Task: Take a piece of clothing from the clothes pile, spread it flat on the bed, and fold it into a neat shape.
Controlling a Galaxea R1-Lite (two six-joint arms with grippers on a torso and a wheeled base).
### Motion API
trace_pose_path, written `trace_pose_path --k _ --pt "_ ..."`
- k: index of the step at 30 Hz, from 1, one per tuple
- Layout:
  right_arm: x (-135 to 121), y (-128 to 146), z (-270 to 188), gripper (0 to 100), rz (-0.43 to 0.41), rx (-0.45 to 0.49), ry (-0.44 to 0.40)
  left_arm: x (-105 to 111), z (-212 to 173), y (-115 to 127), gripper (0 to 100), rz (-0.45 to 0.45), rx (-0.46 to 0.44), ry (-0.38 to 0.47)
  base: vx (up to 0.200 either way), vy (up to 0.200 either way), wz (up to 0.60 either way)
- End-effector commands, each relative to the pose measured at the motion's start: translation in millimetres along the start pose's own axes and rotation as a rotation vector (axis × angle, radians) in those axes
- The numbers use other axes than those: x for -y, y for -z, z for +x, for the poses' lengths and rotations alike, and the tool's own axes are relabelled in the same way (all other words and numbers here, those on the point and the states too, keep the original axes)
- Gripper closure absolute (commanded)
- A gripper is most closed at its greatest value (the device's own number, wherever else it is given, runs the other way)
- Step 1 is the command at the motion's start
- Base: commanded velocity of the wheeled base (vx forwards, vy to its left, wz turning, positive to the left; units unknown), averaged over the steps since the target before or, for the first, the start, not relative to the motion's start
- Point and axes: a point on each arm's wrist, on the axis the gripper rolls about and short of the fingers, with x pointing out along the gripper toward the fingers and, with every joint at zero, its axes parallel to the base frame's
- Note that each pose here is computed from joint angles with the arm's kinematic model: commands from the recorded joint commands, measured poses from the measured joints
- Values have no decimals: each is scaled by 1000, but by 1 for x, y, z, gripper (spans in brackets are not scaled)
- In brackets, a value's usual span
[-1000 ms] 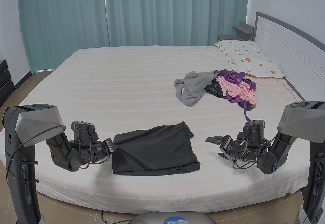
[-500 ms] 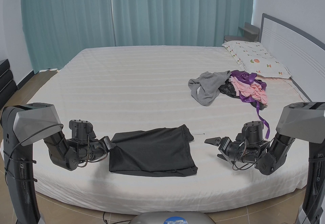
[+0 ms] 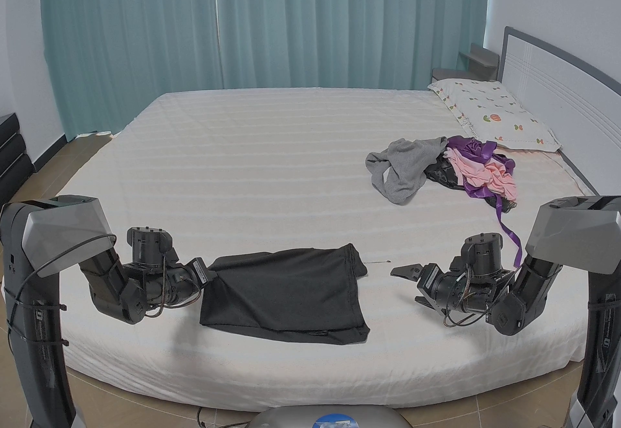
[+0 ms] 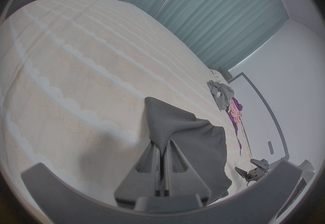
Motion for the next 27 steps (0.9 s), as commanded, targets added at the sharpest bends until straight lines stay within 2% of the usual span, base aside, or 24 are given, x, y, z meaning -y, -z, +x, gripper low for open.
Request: trace_pose_path --k 1,15,27 --pt "1 1 1 0 1 -2 3 0 -2 -1 100 -1 3 2 0 0 0" --pt "1 1 1 0 1 -2 3 2 -5 0 100 -21 -1 0 0 0 0" --pt "1 1 1 0 1 -1 4 -3 -7 1 100 -32 -8 -17 0 200 0"
